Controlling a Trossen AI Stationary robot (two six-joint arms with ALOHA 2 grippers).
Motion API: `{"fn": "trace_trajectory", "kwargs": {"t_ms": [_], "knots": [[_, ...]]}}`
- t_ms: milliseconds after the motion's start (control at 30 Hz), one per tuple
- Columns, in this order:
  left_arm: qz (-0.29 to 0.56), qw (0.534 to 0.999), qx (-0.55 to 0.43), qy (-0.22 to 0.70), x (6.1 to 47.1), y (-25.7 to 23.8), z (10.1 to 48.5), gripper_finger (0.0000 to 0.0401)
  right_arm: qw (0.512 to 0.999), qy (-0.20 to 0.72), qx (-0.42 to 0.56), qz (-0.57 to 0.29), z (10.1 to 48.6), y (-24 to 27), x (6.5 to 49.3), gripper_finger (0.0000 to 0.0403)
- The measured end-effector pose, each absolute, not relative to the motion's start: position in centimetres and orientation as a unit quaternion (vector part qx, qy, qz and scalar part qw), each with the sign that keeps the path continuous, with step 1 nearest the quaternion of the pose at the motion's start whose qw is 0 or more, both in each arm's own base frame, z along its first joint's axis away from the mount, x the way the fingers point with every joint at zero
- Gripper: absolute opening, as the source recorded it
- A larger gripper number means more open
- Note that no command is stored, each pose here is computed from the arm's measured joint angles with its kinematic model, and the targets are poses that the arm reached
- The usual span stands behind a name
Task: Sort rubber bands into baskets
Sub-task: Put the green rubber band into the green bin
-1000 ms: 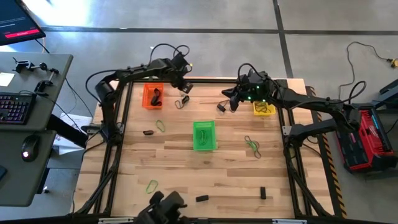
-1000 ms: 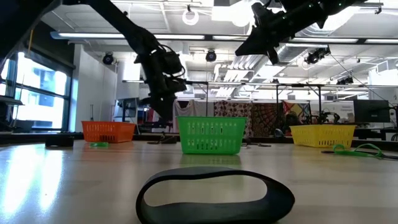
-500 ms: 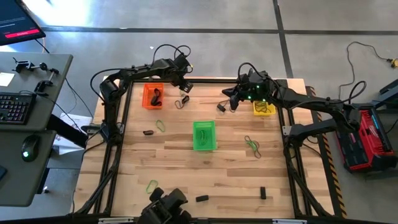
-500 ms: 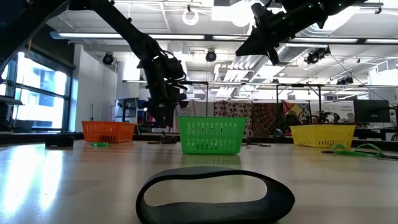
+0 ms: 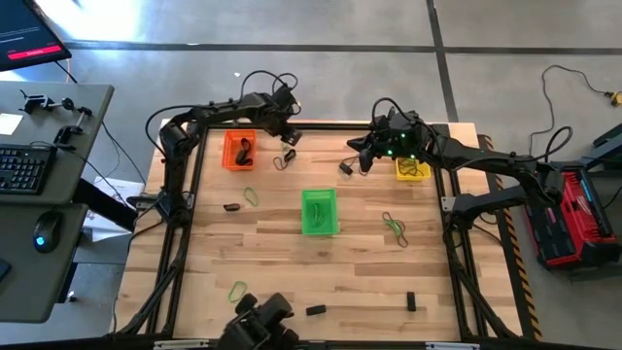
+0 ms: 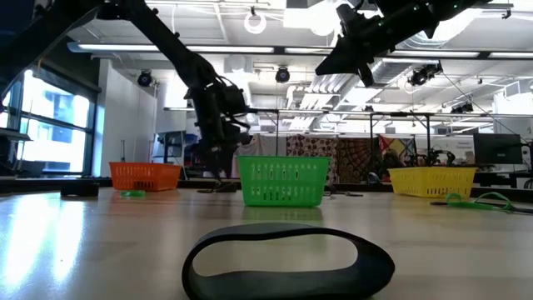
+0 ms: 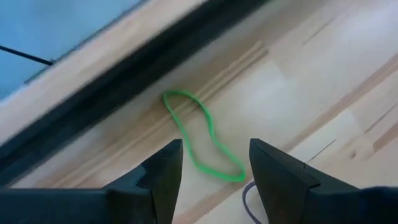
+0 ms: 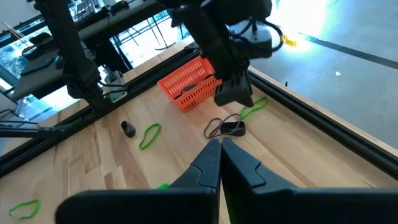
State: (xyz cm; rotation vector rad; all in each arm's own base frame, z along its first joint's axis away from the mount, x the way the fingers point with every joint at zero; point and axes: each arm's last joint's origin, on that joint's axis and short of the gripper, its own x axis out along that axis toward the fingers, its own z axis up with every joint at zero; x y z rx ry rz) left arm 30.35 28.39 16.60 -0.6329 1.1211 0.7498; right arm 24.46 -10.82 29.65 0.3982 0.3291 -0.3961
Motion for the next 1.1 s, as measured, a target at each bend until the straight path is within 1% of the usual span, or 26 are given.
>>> {"fn": "trace_trajectory", "kwargs": {"t_ms": [167, 467, 600, 767, 867, 933, 1100], "knots": [[0.334, 0.724, -0.288, 0.53, 30.5, 28.1, 15.6, 0.0179, 0.948, 0.162, 0.195, -0.195, 29.7, -10.8, 24.5, 0.0], [0.327, 0.729, -0.276, 0.534, 30.8, 28.1, 15.3, 0.0179, 0.948, 0.162, 0.194, -0.194, 29.7, -10.8, 24.5, 0.0], [0.323, 0.717, -0.281, 0.55, 30.9, 28.1, 14.0, 0.0179, 0.949, 0.163, 0.187, -0.193, 29.7, -10.8, 24.5, 0.0], [0.323, 0.714, -0.276, 0.556, 31.2, 27.9, 13.6, 0.0177, 0.949, 0.163, 0.187, -0.193, 29.7, -10.8, 24.5, 0.0], [0.32, 0.716, -0.265, 0.561, 31.2, 27.8, 13.6, 0.0162, 0.949, 0.162, 0.188, -0.194, 29.7, -10.8, 24.5, 0.0], [0.317, 0.717, -0.254, 0.566, 31.3, 27.7, 13.6, 0.0144, 0.949, 0.163, 0.188, -0.193, 29.7, -10.8, 24.5, 0.0], [0.292, 0.73, -0.225, 0.575, 31.3, 27.4, 14.1, 0.0075, 0.949, 0.162, 0.188, -0.193, 29.7, -10.8, 24.5, 0.0]]}}
